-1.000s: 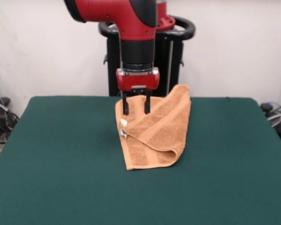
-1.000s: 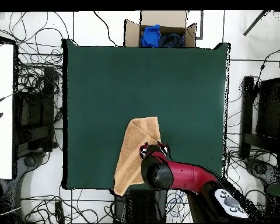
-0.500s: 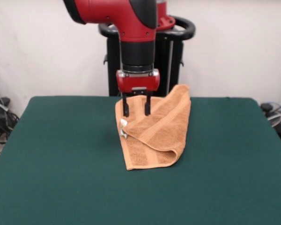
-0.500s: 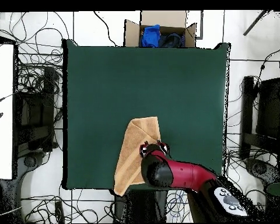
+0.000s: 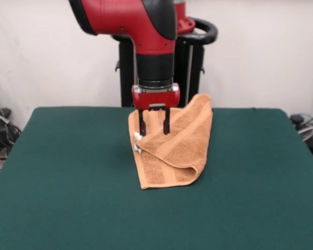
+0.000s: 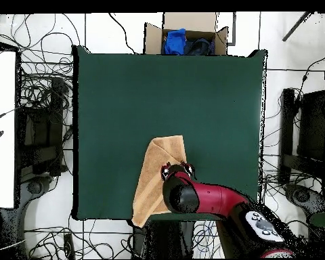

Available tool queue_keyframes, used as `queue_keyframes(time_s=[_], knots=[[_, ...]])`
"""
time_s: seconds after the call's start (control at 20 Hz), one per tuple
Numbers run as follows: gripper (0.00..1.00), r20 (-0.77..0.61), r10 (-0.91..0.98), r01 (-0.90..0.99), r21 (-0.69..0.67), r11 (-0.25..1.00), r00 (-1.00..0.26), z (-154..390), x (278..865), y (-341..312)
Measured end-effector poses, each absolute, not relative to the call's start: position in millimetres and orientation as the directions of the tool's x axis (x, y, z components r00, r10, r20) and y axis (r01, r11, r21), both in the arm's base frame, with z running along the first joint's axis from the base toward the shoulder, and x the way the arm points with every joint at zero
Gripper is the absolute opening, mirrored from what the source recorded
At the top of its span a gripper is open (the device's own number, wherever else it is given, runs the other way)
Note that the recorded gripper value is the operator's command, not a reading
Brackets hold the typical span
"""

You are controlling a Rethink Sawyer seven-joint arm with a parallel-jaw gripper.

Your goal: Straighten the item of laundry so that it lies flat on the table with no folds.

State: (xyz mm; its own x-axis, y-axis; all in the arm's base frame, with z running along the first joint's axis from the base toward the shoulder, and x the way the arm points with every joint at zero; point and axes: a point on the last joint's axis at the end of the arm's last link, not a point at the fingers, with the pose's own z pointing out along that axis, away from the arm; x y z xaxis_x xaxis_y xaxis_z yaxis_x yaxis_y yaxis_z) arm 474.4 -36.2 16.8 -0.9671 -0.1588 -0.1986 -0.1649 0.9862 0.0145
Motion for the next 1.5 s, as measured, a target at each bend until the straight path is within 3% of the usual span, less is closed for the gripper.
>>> queue_keyframes(time_s=[1.5], knots=[[1.00,-0.134,-0.259,-0.261,0.000,0.965,-0.957,-10.6,446.3,-8.2]])
